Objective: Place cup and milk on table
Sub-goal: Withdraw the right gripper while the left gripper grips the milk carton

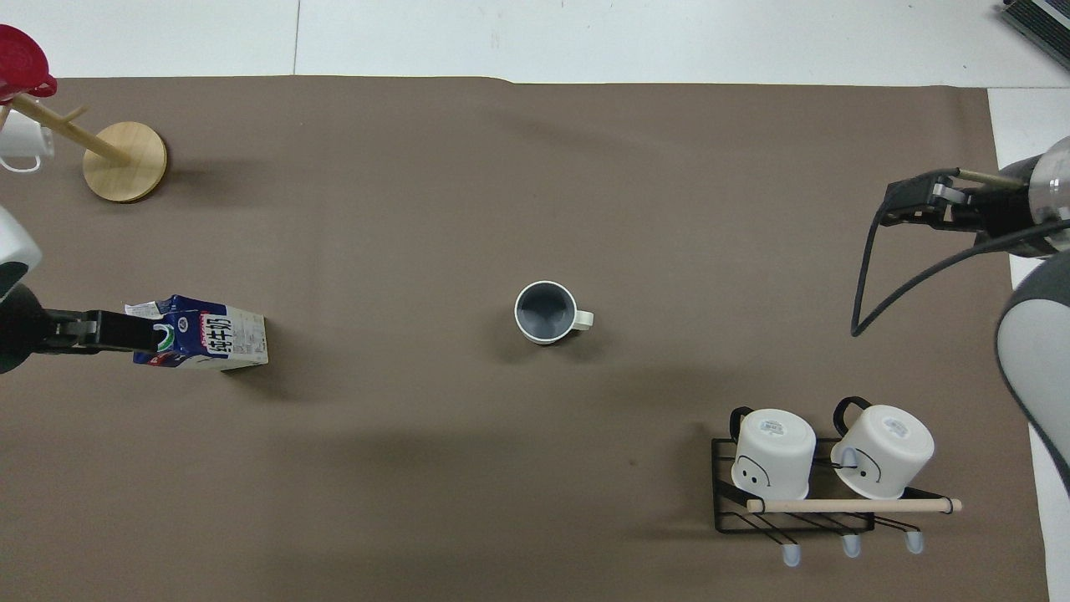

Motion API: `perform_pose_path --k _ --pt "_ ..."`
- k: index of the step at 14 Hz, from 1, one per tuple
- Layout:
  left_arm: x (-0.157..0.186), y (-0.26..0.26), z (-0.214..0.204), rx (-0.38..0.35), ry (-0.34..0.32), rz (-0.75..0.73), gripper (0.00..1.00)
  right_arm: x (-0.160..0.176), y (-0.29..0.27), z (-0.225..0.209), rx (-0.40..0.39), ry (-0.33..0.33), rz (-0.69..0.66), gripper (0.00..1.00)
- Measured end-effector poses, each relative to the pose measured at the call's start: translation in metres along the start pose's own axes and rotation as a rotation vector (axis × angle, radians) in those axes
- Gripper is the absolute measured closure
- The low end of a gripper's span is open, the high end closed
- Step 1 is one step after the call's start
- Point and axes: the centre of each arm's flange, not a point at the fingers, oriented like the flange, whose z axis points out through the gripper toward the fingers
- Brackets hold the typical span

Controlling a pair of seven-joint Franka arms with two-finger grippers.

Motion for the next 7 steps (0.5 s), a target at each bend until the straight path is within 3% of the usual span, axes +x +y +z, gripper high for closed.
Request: perform_pose_path --k 7 --pt "0.007 -0.007 0.044 0.003 0.045 0.058 0.0 -0.01 0.011 -0.021 -0.026 -0.077 -0.065 0.0"
